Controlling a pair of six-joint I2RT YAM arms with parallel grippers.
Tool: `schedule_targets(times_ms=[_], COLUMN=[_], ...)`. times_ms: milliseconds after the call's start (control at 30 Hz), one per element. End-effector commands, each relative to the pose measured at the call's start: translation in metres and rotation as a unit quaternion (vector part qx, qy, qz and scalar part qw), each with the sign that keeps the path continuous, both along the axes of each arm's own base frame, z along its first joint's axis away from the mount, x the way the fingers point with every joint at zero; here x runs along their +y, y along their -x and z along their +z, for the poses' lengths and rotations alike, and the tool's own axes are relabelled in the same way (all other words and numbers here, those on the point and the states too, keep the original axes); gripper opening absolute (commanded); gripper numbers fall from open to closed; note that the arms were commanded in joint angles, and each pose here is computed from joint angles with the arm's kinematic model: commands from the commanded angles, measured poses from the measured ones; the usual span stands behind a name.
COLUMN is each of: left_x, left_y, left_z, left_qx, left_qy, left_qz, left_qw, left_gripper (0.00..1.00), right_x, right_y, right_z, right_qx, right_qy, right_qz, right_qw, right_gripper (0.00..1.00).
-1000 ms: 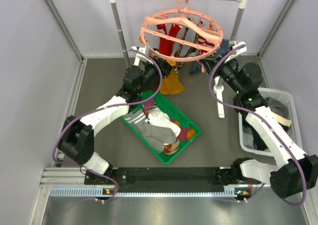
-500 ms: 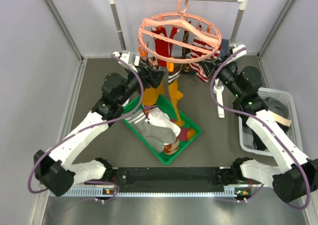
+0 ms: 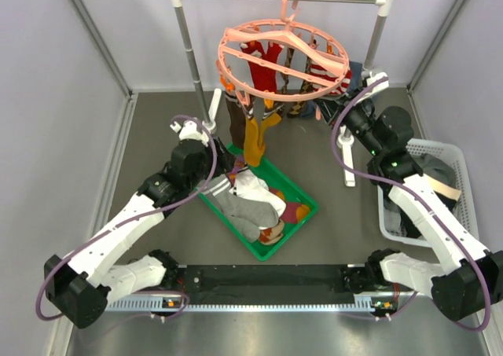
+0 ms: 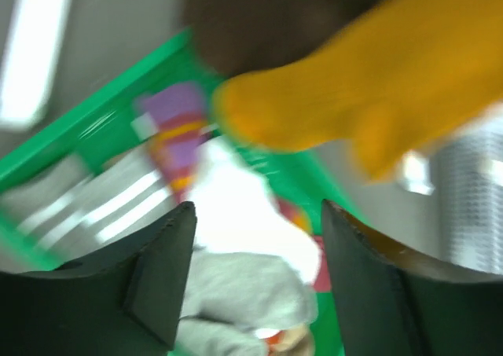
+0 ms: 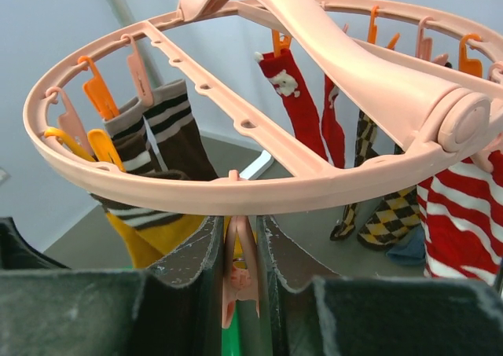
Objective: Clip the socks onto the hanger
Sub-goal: Pick up the sock from the bin.
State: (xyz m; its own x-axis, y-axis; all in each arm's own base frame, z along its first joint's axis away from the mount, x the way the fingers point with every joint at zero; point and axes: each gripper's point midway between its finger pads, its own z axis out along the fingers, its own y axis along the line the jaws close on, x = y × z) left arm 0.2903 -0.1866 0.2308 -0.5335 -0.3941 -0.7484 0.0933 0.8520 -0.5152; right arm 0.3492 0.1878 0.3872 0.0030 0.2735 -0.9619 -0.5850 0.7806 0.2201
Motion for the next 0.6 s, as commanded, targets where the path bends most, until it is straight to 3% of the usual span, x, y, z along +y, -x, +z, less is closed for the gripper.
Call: schedule_targets(times_ms=[0,333,567], left_x=[0.043,0.048,0.049], left_y=[-0.001,-0.011,-0.020], left_z=[-0.057,-0.146,-0.193], left_qx=[0.084,0.200,0.225], left_qy=[-0.057,-0.113,-0.140], left_qz=[0.137,0.221,0.233], left_qw=[0.985,0.948,0.936], left_gripper=[0.64,0.40,0.37], right_x=[0.002,0.001,0.001], right_y=[0.004,0.004,0.003], right_z=[-0.004,-0.007,-0.011], right_qx=[0.005,0.003,0.004], right_qy=[-0.001,0.003,0.008], right_qz=[0.002,-0.001,-0.003], right_qw=[1.000,1.000,1.000], right_gripper=[0.08,0.08,0.08])
